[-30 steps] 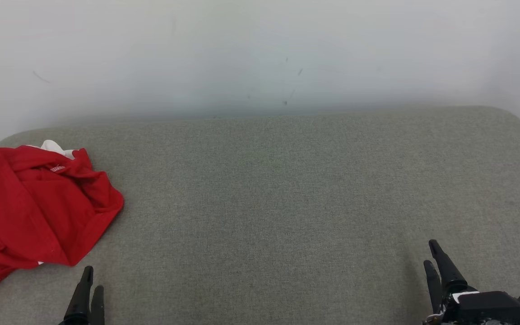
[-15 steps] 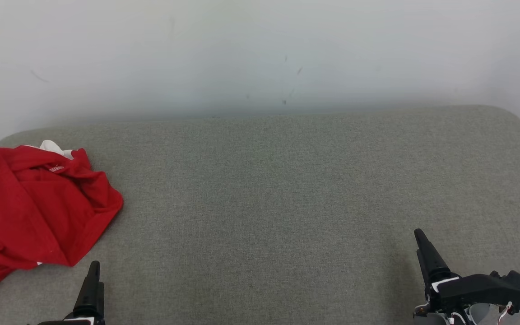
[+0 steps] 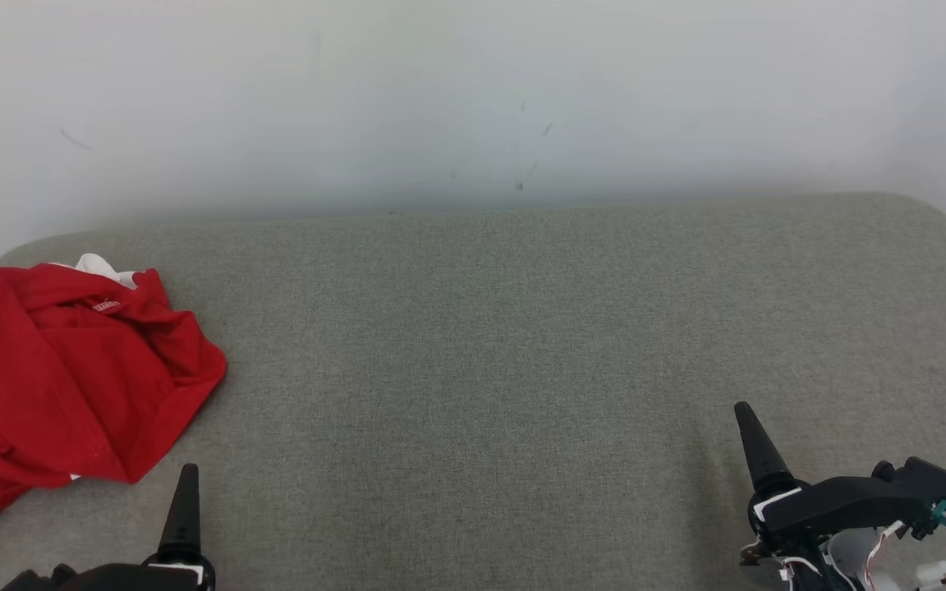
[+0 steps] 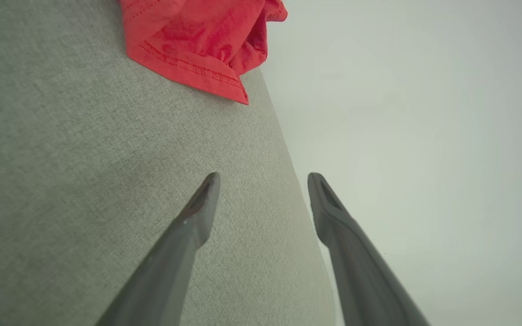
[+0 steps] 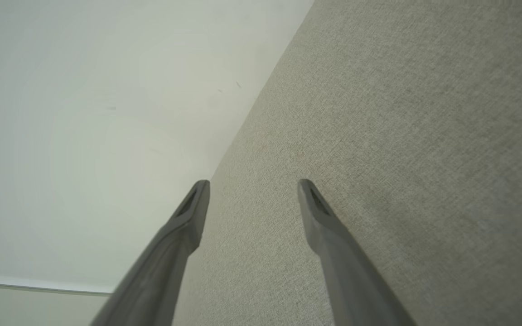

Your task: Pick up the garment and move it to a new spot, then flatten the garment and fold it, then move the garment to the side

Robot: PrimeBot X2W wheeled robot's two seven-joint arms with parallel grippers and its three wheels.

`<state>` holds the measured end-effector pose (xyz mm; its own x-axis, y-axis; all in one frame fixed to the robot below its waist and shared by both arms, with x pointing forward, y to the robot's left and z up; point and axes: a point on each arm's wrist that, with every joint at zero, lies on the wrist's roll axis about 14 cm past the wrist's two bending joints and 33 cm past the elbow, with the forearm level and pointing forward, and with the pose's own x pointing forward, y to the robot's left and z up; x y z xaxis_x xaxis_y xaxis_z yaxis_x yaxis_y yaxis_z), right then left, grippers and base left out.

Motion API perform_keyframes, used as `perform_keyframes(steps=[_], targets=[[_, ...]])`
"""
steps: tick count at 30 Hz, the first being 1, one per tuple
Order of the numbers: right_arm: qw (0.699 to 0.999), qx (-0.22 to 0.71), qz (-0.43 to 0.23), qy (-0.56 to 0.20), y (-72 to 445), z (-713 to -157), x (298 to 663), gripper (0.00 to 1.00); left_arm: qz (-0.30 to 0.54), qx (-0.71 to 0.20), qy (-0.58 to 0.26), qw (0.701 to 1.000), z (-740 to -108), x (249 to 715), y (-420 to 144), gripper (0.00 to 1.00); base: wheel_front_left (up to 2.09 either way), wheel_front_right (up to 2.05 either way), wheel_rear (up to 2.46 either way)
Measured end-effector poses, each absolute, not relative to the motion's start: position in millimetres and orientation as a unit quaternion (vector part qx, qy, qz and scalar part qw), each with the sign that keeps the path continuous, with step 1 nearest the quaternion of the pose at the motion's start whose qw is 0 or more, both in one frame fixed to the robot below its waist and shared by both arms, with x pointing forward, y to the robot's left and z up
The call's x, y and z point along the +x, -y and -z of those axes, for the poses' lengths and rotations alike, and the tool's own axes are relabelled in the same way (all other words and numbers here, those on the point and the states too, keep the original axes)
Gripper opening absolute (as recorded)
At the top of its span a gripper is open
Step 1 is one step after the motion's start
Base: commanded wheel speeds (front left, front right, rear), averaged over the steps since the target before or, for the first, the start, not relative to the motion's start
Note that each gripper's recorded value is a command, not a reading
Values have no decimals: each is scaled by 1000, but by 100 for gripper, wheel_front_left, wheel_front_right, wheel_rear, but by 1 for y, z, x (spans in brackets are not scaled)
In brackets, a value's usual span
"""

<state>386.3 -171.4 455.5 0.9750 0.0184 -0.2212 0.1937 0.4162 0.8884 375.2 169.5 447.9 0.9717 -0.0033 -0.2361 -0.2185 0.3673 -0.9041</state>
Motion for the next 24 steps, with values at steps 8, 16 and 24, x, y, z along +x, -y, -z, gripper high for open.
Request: perform_keyframes(steps=[8,16,24], targets=[[869,482,49,-102,169,-456,389,100,-52,-500,-98,859,-454,380,-164,100,0,0,0],[907,409,34,-91,168,-465,397,100,-40,-435,-84,896,-465,386,-163,100,0,0,0],[936,342,22,-79,167,-473,402,100,-28,-359,-74,930,-471,389,-161,100,0,0,0]])
